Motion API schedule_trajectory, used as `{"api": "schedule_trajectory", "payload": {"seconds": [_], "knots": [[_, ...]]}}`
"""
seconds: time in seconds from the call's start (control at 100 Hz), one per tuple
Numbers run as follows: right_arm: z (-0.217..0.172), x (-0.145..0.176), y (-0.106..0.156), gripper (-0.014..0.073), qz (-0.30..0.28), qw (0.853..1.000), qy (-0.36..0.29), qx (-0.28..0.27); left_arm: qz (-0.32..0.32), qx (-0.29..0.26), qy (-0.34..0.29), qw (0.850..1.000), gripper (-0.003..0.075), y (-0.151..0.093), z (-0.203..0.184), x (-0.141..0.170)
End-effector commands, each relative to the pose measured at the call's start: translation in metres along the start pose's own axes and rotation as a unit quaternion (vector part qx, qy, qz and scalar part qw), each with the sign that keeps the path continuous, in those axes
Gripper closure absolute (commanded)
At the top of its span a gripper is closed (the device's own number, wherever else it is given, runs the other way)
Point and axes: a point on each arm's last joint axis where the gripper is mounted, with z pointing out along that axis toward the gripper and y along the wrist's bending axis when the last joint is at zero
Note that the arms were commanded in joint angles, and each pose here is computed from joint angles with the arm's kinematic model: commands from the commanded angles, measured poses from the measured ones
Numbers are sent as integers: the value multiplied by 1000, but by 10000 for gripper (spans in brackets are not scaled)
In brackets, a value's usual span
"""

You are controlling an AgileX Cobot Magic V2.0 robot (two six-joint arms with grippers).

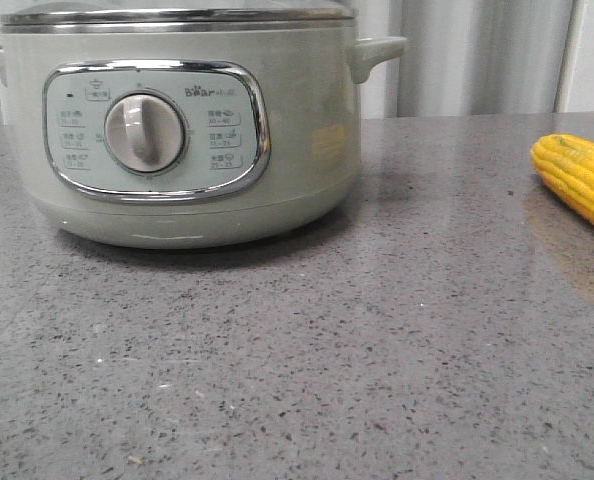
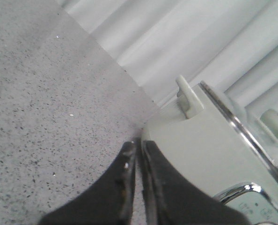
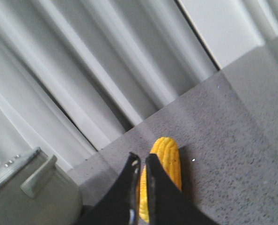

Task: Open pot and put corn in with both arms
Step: 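Reach the left gripper to the glass lid knob and grasp it, then lift the glass lid off the pot with the left gripper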

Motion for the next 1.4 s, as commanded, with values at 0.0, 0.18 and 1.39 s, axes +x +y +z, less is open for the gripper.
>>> {"api": "schedule_trajectory", "payload": {"seconds": [0.0, 0.18, 1.39], "knots": [[-2, -4, -4, 662, 40, 998, -39, 11, -36, 14, -51, 998, 741, -1, -3, -8], [-4, -27, 22, 662, 10, 999, -18, -37, 106, 35, -47, 993, 741, -19, -7, -18], [55, -104, 88, 71, -266, 952, 148, -39, 447, 160, 95, 875, 204, -206, 179, -57]]}}
